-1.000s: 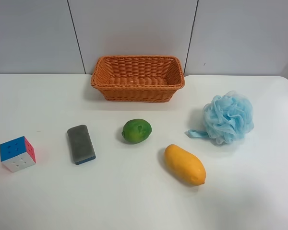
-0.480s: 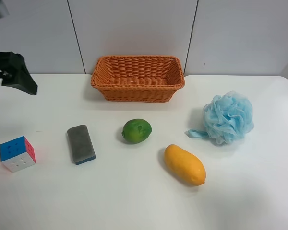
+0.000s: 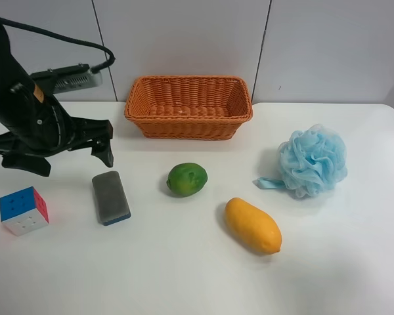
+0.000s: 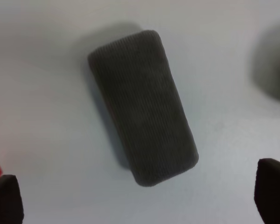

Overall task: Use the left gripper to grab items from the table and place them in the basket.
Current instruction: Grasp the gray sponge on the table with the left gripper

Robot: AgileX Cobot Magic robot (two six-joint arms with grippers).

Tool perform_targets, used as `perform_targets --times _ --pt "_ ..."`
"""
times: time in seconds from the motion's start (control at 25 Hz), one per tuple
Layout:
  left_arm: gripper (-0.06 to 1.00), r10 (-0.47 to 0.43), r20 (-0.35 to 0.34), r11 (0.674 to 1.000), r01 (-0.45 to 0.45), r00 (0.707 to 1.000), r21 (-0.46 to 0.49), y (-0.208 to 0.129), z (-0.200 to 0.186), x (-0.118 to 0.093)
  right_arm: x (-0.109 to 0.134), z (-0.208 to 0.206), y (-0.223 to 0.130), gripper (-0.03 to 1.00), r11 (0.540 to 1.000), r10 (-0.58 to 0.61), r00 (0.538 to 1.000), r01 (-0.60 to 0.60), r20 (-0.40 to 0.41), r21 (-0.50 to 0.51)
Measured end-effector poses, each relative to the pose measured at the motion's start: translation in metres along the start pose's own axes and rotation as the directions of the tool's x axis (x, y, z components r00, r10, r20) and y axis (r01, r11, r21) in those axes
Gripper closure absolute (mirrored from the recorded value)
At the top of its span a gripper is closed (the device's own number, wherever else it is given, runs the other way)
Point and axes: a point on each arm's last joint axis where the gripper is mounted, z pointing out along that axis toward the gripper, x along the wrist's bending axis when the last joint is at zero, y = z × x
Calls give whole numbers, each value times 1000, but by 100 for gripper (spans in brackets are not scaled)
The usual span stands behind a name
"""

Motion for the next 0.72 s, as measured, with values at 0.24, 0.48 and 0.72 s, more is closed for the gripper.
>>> perform_targets --times 0.24,0.48,0.72 --pt "-5 -35 -4 998 36 999 42 3 36 -4 0 0 0 -2 1000 0 1000 0 0 0" --pt "-5 -60 -9 996 61 998 66 3 69 -6 0 0 0 -2 1000 0 1000 0 0 0" --pt "-5 -71 -28 993 73 997 88 1 91 -5 0 0 0 -2 1000 0 1000 0 0 0"
